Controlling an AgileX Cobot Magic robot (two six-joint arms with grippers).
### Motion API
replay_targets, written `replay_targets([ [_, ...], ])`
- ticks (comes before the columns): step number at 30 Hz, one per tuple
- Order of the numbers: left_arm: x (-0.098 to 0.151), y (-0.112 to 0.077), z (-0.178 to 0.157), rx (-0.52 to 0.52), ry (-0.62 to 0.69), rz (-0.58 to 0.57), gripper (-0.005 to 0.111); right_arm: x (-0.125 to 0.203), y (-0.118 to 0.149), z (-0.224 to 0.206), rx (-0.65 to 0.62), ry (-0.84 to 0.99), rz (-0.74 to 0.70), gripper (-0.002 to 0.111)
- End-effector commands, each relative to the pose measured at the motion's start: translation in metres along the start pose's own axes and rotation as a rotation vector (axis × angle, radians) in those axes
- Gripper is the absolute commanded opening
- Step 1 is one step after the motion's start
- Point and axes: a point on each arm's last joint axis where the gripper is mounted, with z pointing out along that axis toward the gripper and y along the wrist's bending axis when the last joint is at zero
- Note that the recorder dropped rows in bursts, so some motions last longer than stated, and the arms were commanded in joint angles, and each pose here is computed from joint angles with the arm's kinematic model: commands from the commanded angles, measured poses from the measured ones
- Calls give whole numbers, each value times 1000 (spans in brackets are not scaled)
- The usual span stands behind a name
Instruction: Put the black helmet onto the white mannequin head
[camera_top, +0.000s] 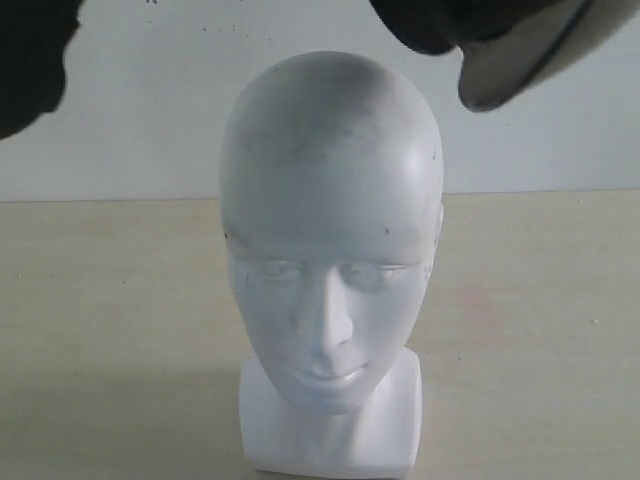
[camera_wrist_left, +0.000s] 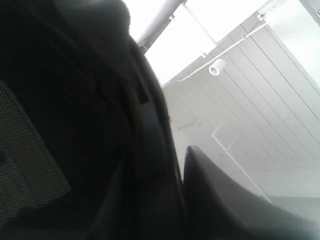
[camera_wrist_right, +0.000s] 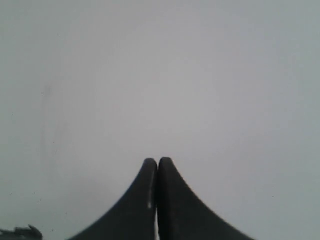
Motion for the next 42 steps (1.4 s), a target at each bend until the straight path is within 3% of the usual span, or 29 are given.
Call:
replay_targets([
  [1, 1, -4, 6, 96, -52, -25, 4, -16, 3, 12, -1, 40, -91, 0],
  [6, 8, -6, 8, 102, -34, 10, 4, -3, 3, 28, -1, 182, -82, 0],
  [11, 12, -6, 7, 96, -13, 25, 4, 17, 17, 38, -125, 287, -61, 0],
  [15, 14, -8, 0, 83, -17, 17, 4, 18, 25, 39, -203, 280, -43, 0],
  [27, 35, -21, -6, 87, -27, 25, 4, 24, 28, 37, -243, 347, -35, 0],
  [36, 36, -2, -27, -17, -125, 0, 4, 27, 37, 23, -324, 467, 66, 0],
  [42, 33, -10, -30, -14, -151, 64, 4, 35, 42, 16, -383, 585, 93, 0],
])
